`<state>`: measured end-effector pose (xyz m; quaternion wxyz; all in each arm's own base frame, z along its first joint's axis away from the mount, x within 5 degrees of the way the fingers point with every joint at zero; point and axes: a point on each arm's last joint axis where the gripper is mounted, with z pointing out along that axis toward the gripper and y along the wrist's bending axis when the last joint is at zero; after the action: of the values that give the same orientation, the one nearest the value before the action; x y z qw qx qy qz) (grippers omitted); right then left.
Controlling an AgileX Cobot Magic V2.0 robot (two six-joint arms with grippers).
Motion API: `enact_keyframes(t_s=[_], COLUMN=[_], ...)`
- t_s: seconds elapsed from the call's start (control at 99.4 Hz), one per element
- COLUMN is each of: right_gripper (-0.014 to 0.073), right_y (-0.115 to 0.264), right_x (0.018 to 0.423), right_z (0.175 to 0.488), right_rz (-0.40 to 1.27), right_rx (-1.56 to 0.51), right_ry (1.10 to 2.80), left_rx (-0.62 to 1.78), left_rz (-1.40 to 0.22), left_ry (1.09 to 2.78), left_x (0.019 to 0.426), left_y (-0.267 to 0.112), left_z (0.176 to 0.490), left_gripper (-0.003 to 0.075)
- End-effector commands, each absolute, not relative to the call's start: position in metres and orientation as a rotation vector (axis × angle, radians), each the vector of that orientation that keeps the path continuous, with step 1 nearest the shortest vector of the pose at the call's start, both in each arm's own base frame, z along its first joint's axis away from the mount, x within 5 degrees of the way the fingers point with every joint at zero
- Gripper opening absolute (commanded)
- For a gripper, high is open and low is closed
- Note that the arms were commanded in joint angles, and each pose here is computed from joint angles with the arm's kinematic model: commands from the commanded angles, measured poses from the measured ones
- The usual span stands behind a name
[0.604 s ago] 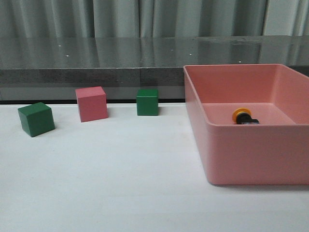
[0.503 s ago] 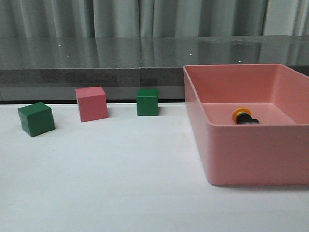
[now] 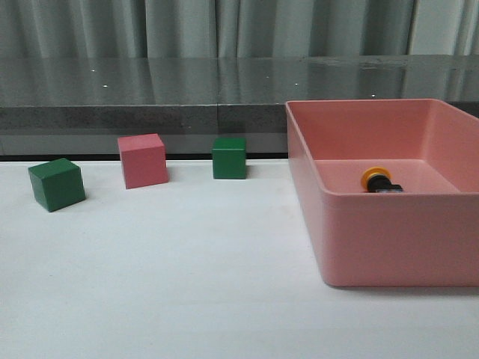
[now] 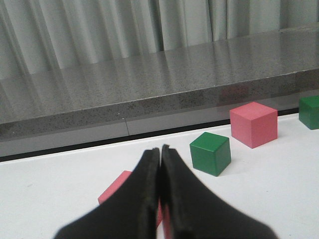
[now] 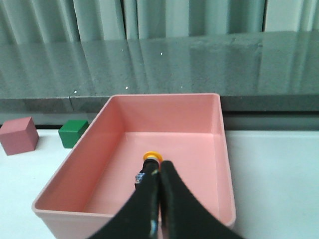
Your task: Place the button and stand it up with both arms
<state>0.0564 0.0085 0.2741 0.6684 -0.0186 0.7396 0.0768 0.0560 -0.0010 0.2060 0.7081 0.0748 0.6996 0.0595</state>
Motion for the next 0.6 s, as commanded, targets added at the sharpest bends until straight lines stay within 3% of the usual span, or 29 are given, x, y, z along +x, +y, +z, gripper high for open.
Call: enact_keyframes(t_s=[0.0,0.131,0.272,0.493,0.594], right_gripper=[-0.0061,-0.0061,-0.0061,-0.0053,0.0033], right_y=[0.01,0.015,0.022,0.034,0.042], right_x=[0.069,0.102,0.154,0.247,0.282], right_z=[0.318,0.358,0.376,0.36,0.34], right_rz=[0.18,0.191,0.208,0.196,0.195], right_rx=[-0.042,-0.037,-0.022,-0.015,-0.027], right_ry=[1.686,1.743,1.826,1.985,2.095], left_rx=[0.159,0.159,0.159,0.159,0.159], left_rz=[0.125,0.125,0.125,0.125,0.125], left_ry=[1.485,1.485,1.485,1.485,1.485], left_x=[0.055,0.055,0.055,0.055,0.055], left_y=[-0.002,-0.002,-0.002,-0.002,-0.002], left_z=[0.2,0.2,0.2,0.2,0.2], left_gripper=[-0.002,-0.002,-0.002,-0.002,-0.002])
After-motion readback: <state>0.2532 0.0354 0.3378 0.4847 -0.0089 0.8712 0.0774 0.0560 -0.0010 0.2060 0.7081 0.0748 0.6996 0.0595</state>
